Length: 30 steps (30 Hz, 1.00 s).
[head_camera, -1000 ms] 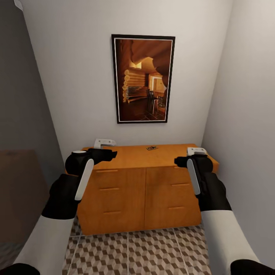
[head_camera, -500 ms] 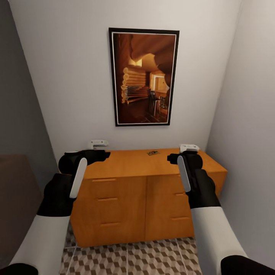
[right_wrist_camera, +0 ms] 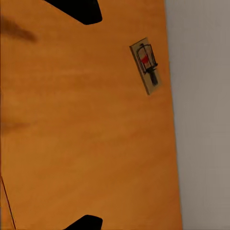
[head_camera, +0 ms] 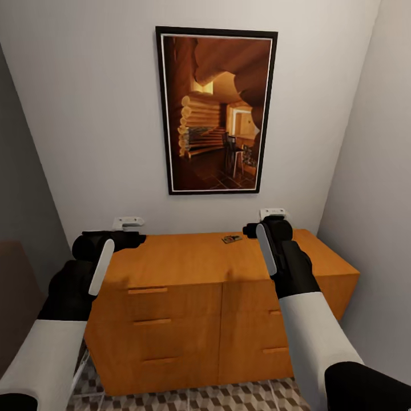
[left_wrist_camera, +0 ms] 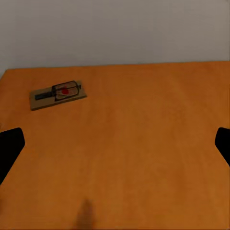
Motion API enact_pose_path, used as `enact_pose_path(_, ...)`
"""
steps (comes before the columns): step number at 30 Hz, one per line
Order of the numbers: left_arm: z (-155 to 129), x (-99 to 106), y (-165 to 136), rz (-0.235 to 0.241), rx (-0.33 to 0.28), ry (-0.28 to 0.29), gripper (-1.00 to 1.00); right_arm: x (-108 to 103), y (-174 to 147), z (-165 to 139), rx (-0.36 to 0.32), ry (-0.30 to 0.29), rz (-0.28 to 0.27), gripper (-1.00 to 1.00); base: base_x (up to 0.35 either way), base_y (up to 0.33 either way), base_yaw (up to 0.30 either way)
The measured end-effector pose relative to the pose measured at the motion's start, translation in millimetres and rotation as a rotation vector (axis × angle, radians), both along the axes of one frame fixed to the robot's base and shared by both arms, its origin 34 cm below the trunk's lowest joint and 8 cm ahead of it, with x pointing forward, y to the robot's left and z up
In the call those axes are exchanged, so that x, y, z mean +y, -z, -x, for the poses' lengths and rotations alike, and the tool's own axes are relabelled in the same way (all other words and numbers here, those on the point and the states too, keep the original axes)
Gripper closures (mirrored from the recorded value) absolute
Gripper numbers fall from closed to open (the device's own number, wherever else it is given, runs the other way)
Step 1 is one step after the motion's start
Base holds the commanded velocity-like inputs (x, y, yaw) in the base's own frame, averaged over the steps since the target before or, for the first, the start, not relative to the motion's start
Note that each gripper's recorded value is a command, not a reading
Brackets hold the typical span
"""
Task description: Take the four mousetraps from the cabinet in the bathroom and place them on the bathroom floor. Make sure all four end up on the same floor surface, and ensure that at least two of them are either under or directly next to the same bathroom sink.
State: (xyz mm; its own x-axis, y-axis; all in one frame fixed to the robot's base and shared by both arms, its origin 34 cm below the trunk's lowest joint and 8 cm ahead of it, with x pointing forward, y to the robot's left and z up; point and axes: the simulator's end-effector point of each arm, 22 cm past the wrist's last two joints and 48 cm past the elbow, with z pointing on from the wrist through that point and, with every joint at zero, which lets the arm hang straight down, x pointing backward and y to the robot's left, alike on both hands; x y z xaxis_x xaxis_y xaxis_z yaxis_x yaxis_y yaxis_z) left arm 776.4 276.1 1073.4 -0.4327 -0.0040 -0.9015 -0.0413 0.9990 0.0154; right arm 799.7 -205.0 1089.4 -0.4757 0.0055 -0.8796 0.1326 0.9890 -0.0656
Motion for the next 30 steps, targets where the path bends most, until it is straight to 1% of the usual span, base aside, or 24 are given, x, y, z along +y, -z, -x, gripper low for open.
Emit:
enact_pose_path(4, -0.6, 8.8, 7.9, -0.006, 0.020, -0.010, -1.00, 2.7, 5.9, -8.8, 0.040, -0.006, 0.013, -1.00, 0.324, 0.000, 0.000)
enact_pose_path(7, -0.8, 8.9, 10.8, 0.001, 0.027, -0.006, -1.00, 4.3, 8.5, -13.0, 0.060, -0.010, 0.019, -1.00, 0.324, 0.000, 0.000)
enact_pose_path(14, -1.3, 0.3, 17.5, 0.050, 0.044, 0.023, -1.00, 7.5, 6.1, -21.4, 0.085, -0.018, 0.023, -1.00, 0.283, 0.000, 0.000)
enact_pose_path(18, -1.9, -1.7, 23.9, 0.062, 0.059, 0.028, -1.00, 8.4, 2.9, -25.0, 0.090, -0.020, 0.026, -1.00, 0.096, 0.000, 0.000)
enact_pose_path(23, -2.4, -2.5, 31.7, 0.068, 0.078, 0.029, -1.00, 10.0, 7.5, -28.7, 0.118, -0.025, 0.033, -1.00, 0.029, 0.000, 0.000)
enact_pose_path(28, -4.1, -1.7, 43.7, 0.073, 0.109, 0.026, -1.00, 11.1, 13.3, -29.6, 0.137, -0.029, 0.032, -1.00, 0.008, 0.000, 0.000)
enact_pose_path(30, -5.2, -0.1, 53.2, 0.074, 0.135, 0.022, -1.00, 11.1, 14.5, -29.7, 0.141, -0.030, 0.031, -1.00, 0.003, 0.000, 0.000)
